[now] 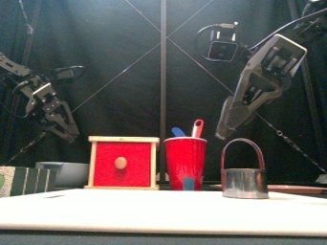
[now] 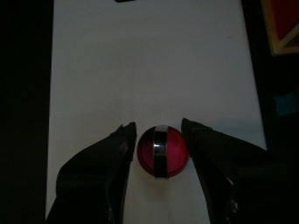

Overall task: Get the cutter from the drawer then cut the dough then place the extra dough in the bowl
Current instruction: Place the extra dough in the bowl

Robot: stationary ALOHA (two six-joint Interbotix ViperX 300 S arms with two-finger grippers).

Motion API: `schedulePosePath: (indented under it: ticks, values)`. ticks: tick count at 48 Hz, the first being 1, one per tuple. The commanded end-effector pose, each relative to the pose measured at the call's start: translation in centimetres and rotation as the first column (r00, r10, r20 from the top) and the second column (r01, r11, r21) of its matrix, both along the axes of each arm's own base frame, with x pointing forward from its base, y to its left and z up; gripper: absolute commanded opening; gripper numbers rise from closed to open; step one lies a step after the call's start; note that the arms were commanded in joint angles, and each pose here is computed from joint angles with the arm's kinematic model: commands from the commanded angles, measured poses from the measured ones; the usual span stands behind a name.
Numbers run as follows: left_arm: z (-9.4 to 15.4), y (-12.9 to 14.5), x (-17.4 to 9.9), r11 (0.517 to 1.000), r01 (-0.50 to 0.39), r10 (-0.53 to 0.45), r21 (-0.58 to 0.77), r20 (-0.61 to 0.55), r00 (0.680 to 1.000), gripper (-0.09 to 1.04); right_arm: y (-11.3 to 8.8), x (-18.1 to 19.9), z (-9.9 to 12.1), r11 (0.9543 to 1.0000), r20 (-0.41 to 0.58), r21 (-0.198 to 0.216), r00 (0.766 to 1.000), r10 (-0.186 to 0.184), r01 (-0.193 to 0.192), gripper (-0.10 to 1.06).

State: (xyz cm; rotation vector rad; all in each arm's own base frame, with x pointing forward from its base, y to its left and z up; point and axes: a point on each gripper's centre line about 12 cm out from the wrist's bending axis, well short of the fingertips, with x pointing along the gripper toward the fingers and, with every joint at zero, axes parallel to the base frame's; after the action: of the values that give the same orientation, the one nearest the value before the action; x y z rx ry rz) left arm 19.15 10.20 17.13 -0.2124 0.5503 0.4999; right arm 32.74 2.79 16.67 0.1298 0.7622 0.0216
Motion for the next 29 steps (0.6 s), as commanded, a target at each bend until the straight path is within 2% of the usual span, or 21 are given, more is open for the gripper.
schedulePosePath:
  ticks: [1,6,11,14,18,23,29]
  values:
    - [0.9,-0.8,1.1,0.998,0.045,-0.048,0.047,0.055,0.997,0.92,-0.4,0.7,1.9,0.9999,0.064,-0.014,0.998,0.002,-0.001,0.83]
    - [1.8,-1.9,2.0,0.990,0.090,-0.103,0.105,0.123,0.987,0.92,-1.0,1.1,3.0,0.9991,0.118,-0.041,0.993,0.006,-0.001,0.83]
    - [2.7,-3.5,2.9,0.970,0.150,-0.187,0.192,0.196,0.963,0.92,-1.6,1.3,4.4,0.9977,0.205,-0.068,0.979,0.012,0.002,0.83]
    - [3.1,-4.4,3.2,0.950,0.185,-0.242,0.251,0.224,0.944,0.92,-2.2,1.3,5.4,0.9964,0.275,-0.084,0.961,0.013,0.011,0.83]
    - [3.6,-6.0,3.5,0.904,0.247,-0.345,0.349,0.254,0.904,0.91,-2.9,1.0,6.2,0.9950,0.351,-0.096,0.936,0.008,0.027,0.83]
    - [4.2,-8.1,3.8,0.834,0.324,-0.473,0.447,0.276,0.837,0.90,-3.6,0.2,6.4,0.9938,0.439,-0.101,0.899,0.002,0.047,0.83]
    - [4.4,-9.5,4.0,0.788,0.374,-0.546,0.489,0.274,0.792,0.88,-4.1,-0.6,6.5,0.9935,0.518,-0.092,0.855,-0.010,0.067,0.83]
